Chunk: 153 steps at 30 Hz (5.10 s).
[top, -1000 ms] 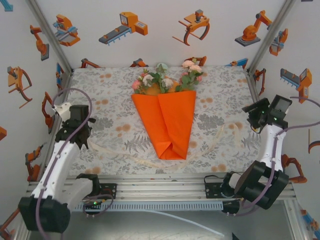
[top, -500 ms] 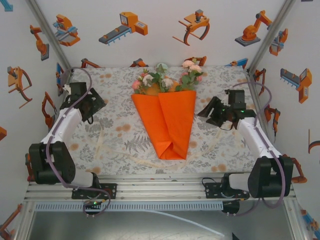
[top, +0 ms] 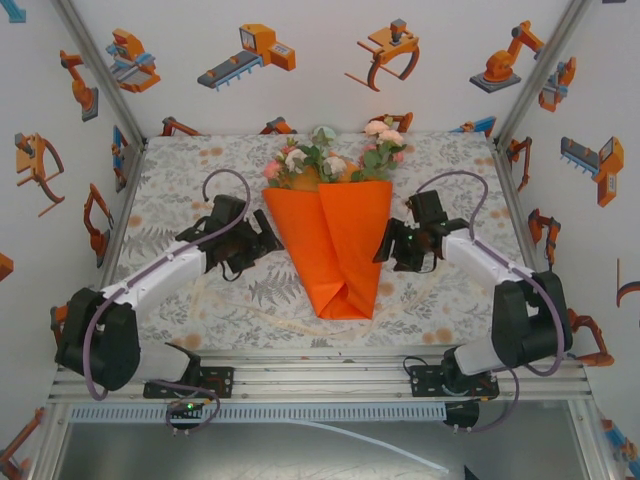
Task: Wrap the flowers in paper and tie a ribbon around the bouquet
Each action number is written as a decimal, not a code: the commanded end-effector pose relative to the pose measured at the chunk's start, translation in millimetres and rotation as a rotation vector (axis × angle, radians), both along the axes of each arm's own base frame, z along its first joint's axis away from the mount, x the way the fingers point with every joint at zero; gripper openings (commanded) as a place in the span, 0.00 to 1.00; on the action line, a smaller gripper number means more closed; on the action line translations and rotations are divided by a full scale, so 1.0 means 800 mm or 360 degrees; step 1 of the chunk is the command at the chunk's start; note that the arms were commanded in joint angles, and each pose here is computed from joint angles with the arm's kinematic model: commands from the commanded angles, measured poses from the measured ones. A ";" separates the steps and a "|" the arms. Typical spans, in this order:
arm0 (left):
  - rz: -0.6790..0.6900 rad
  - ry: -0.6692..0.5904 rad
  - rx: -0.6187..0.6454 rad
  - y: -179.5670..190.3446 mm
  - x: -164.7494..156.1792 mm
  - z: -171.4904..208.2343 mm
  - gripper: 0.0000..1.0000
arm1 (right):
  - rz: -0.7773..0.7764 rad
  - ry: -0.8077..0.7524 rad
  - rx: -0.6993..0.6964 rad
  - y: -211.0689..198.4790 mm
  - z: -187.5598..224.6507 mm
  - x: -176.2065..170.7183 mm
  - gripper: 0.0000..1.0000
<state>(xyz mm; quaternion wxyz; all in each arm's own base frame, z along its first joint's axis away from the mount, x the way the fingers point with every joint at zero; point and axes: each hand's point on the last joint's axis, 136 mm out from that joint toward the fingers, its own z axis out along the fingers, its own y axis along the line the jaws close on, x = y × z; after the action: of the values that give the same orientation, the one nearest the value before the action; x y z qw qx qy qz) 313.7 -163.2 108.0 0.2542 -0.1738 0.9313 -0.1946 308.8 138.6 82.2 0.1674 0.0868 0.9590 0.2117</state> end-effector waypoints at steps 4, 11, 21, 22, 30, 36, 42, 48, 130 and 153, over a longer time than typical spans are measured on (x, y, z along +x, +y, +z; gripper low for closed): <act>0.0218 -0.0079 -0.0093 0.018 -0.001 -0.009 0.84 | -0.0083 -0.0124 -0.0123 -0.025 -0.007 0.005 0.62; 0.0047 0.0035 -0.0487 -0.063 0.015 -0.036 0.84 | 0.0004 0.0090 0.0323 0.043 -0.047 0.012 0.62; -0.0030 0.0135 -0.0572 -0.110 -0.005 -0.062 0.57 | 0.0017 0.0145 0.0396 0.060 -0.061 -0.005 0.53; -0.0031 0.0141 -0.0565 -0.111 -0.006 -0.065 0.53 | 0.0016 0.0146 0.0403 0.061 -0.061 -0.005 0.50; -0.0065 0.0089 -0.0603 -0.115 -0.009 -0.035 0.25 | 0.0056 0.0095 0.0518 0.081 -0.028 -0.007 0.23; -0.0133 0.0082 -0.0622 -0.114 -0.026 -0.001 0.05 | 0.0083 0.0052 0.0545 0.085 0.002 -0.017 0.09; -0.0133 0.0168 -0.0629 -0.101 -0.073 -0.011 0.03 | 0.0131 0.0107 0.0504 0.088 -0.007 -0.057 0.08; -0.0099 0.0183 -0.0547 -0.081 -0.102 -0.017 0.04 | 0.0104 0.0144 0.0424 0.075 -0.023 -0.086 0.08; 0.0783 0.0103 0.0478 0.256 0.058 -0.036 0.53 | -0.0793 -0.0421 -0.0067 -0.229 0.048 0.142 0.00; 0.0894 -0.0232 0.0345 0.317 0.230 0.082 0.00 | -0.0969 -0.0492 -0.0029 -0.264 0.060 0.172 0.00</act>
<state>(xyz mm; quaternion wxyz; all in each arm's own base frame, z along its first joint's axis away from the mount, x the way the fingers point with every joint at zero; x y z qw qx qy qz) 487.4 86.5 158.7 0.3711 -0.3928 0.8411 -0.0218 435.3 -67.6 120.1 0.3496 0.3271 0.8650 0.1503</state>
